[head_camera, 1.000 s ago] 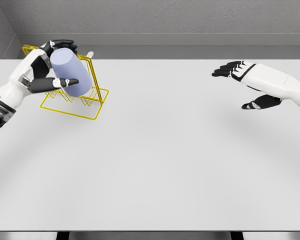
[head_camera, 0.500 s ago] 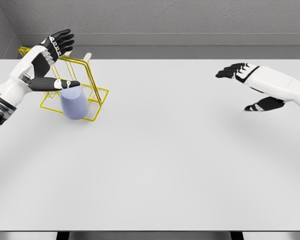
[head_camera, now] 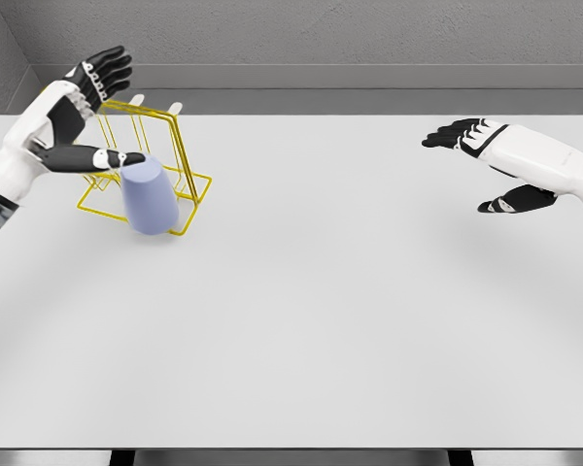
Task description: Place the cup on the cup holder with both arms
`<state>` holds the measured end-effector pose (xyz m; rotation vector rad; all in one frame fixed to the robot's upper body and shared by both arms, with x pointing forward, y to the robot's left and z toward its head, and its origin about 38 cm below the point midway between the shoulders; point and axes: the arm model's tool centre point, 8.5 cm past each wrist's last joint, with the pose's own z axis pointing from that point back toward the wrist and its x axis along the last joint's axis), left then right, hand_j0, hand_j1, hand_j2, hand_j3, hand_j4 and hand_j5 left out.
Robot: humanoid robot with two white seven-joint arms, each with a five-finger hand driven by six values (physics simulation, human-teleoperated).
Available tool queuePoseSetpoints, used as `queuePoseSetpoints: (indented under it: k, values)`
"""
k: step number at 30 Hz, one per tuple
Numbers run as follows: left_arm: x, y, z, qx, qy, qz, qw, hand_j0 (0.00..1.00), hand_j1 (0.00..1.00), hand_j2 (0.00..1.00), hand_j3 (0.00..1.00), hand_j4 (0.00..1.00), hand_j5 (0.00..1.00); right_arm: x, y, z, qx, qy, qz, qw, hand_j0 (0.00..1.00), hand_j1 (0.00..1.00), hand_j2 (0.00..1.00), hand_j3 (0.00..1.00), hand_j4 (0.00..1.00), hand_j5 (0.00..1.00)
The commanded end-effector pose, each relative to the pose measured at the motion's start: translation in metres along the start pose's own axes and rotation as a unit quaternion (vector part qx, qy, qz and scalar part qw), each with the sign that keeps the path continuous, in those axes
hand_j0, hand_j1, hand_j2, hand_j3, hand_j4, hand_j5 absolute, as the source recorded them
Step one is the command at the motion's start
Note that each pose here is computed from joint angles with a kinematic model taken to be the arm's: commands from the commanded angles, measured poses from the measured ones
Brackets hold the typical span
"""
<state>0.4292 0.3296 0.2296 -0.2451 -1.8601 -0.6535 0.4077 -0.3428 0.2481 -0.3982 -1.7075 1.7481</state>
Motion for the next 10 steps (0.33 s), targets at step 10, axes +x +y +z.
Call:
queuePoseSetpoints:
  k: [10]
  values:
    - [0.018, 0.041, 0.025, 0.022, 0.002, -0.050, 0.9985, 1.00, 1.00, 1.00, 1.00, 1.00, 1.00, -0.001, 0.000, 0.001, -0.002, 0.001, -0.003, 1.0000, 1.00, 1.00, 1.00, 1.00, 1.00, 1.00]
